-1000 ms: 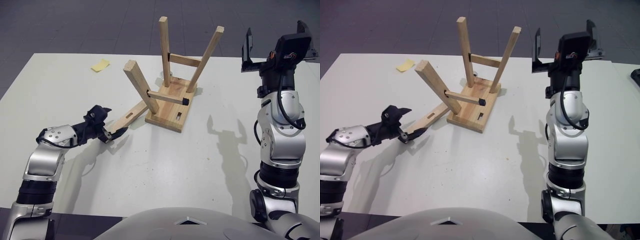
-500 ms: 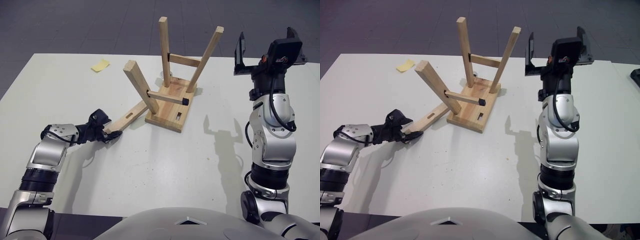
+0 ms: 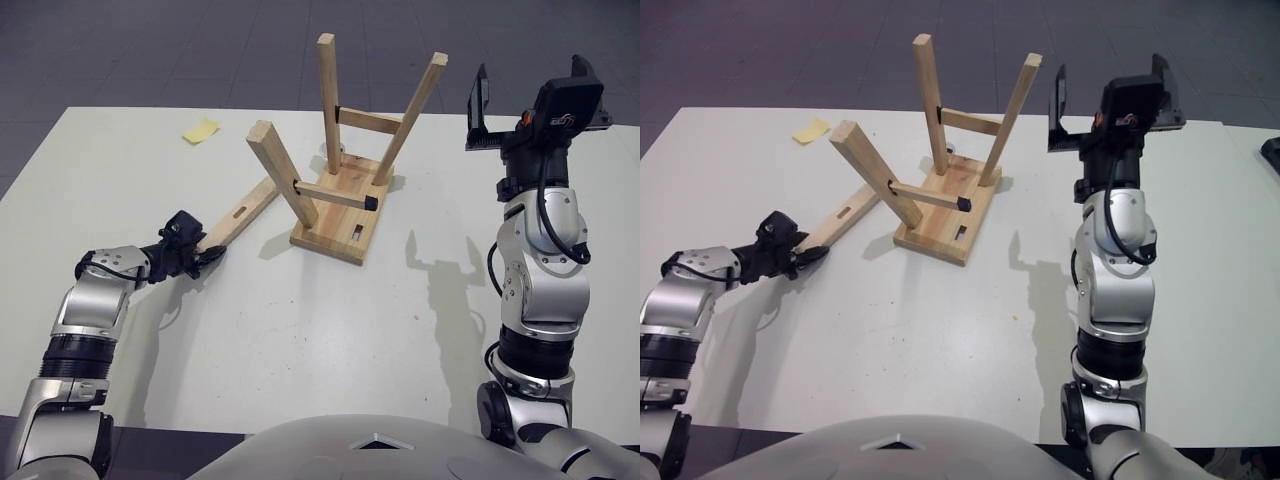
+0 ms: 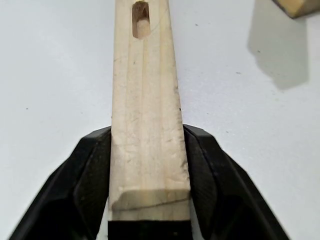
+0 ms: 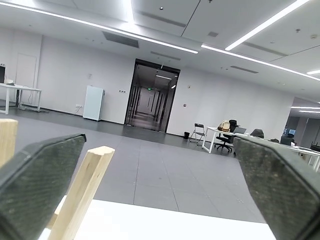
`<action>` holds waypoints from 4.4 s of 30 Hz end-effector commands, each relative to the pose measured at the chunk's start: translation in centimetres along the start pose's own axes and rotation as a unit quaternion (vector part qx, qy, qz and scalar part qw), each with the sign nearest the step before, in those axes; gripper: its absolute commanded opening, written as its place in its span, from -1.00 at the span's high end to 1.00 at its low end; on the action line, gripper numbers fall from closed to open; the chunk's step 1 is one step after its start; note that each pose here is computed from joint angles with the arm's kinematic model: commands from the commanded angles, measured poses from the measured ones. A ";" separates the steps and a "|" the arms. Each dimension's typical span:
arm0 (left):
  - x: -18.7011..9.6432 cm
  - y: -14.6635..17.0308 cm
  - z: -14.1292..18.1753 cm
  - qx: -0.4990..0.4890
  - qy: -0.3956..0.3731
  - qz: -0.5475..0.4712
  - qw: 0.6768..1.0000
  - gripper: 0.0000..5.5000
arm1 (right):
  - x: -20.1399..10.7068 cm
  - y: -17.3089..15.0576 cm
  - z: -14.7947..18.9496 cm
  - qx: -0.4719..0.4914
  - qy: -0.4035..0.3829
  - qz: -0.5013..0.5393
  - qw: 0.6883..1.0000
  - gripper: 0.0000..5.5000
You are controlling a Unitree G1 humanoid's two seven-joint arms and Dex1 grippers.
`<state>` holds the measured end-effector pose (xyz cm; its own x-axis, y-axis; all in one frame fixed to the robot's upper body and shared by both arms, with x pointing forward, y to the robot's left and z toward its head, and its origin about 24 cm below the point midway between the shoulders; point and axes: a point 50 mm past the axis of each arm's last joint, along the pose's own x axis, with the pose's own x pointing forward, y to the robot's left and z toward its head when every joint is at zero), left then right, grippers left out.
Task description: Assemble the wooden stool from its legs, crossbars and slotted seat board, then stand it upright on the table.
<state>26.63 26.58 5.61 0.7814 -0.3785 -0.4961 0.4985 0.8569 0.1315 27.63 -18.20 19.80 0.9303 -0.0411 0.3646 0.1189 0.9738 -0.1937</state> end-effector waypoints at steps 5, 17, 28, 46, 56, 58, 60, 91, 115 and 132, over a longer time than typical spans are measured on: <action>-1.3 0.2 7.0 0.001 -0.281 0.151 0.948 0.25 | 1.7 -1.2 -0.7 0.071 0.027 -0.003 0.997 -0.96; -4.6 -2.2 19.3 0.172 -0.483 0.178 0.840 0.25 | 6.4 -0.6 10.3 0.570 -0.118 0.244 0.776 -0.96; -3.4 -6.8 21.0 0.289 -0.504 0.086 0.810 0.25 | 7.1 5.3 11.7 0.593 -0.064 0.294 0.747 -0.96; -2.0 -7.0 20.5 0.268 -0.507 0.074 0.816 0.25 | 5.9 2.8 12.7 0.593 -0.119 0.287 0.743 -0.96; -1.8 -8.2 20.6 0.281 -0.510 0.048 0.811 0.25 | 6.0 3.3 12.8 0.604 -0.123 0.310 0.724 -0.96; -1.7 -8.8 20.6 0.295 -0.511 0.036 0.807 0.25 | 6.5 4.4 12.5 0.609 -0.107 0.313 0.721 -0.96; -1.7 -9.3 20.6 0.302 -0.513 0.028 0.803 0.25 | 7.0 5.2 12.3 0.612 -0.096 0.314 0.719 -0.96; -1.3 -9.3 20.4 0.298 -0.507 0.040 0.808 0.25 | 5.2 5.5 12.2 0.590 -0.098 0.335 0.728 0.48; -2.6 -9.3 21.2 0.240 -0.506 -0.009 0.828 -0.50 | 6.0 -0.2 10.4 0.544 -0.153 0.218 0.796 0.64; -4.3 3.5 16.2 -0.213 -0.486 0.334 0.779 -0.96 | 0.8 -2.7 2.6 0.236 -0.011 -0.033 0.971 0.64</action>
<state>30.53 26.03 23.72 0.8149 0.2689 0.5134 -0.1126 0.9424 -0.3150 27.18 -21.43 24.53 0.8908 -0.1155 0.4396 0.0140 0.9737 0.2274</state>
